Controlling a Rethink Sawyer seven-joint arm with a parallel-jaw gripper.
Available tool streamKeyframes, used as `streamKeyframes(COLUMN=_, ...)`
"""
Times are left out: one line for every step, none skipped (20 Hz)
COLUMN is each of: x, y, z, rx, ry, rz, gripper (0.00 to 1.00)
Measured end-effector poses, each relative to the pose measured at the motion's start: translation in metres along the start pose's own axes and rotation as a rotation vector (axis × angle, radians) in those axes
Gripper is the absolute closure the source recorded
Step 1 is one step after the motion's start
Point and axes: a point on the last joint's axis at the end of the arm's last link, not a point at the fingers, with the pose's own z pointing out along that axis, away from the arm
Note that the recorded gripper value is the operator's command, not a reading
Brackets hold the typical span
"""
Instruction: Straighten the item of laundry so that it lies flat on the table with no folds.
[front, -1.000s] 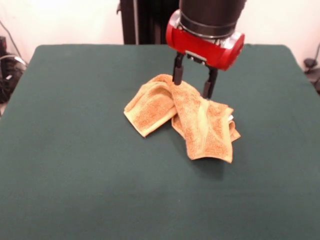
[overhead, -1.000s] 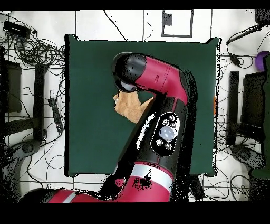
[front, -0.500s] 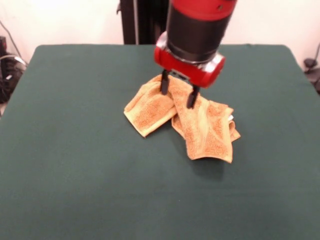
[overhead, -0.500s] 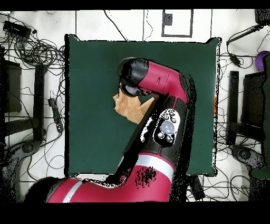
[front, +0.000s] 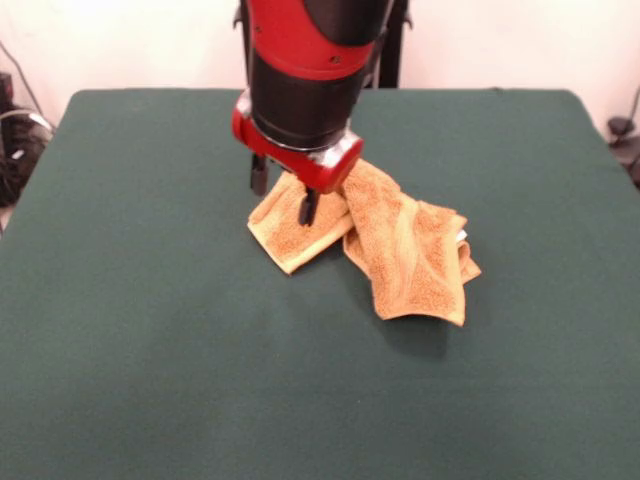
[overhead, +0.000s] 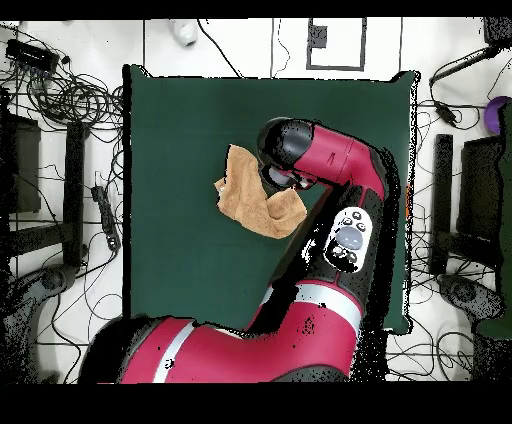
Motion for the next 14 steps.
streamKeyframes(x=-0.001, y=-0.003, z=0.004, rx=0.007, ry=0.003, rz=0.000, gripper=0.00)
streamKeyframes(x=-0.001, y=-0.004, z=0.006, rx=0.011, ry=0.005, rz=0.000, gripper=0.00)
streamKeyframes(x=-0.001, y=-0.005, z=0.008, rx=0.013, ry=0.007, rz=0.000, gripper=0.00)
streamKeyframes(x=-0.001, y=-0.005, z=0.010, rx=0.014, ry=0.010, rz=0.000, gripper=0.00)
streamKeyframes(x=0.000, y=-0.006, z=0.012, rx=0.016, ry=0.013, rz=0.001, gripper=0.00)
streamKeyframes(x=0.003, y=-0.005, z=0.017, rx=0.012, ry=0.025, rz=0.008, gripper=0.00)
streamKeyframes(x=0.004, y=-0.003, z=0.019, rx=0.008, ry=0.029, rz=0.014, gripper=0.00)
streamKeyframes(x=0.005, y=-0.003, z=0.020, rx=0.005, ry=0.030, rz=0.017, gripper=0.00)
streamKeyframes(x=0.009, y=0.001, z=0.023, rx=-0.004, ry=0.032, rz=0.029, gripper=0.00)
streamKeyframes(x=0.010, y=0.002, z=0.024, rx=-0.006, ry=0.032, rz=0.033, gripper=0.00)
streamKeyframes(x=0.014, y=0.006, z=0.026, rx=-0.014, ry=0.027, rz=0.046, gripper=0.00)
streamKeyframes(x=0.017, y=0.011, z=0.027, rx=-0.021, ry=0.023, rz=0.059, gripper=0.00)
streamKeyframes(x=0.022, y=0.015, z=0.029, rx=-0.029, ry=0.016, rz=0.077, gripper=0.00)
streamKeyframes(x=0.026, y=0.020, z=0.031, rx=-0.035, ry=0.009, rz=0.094, gripper=0.00)
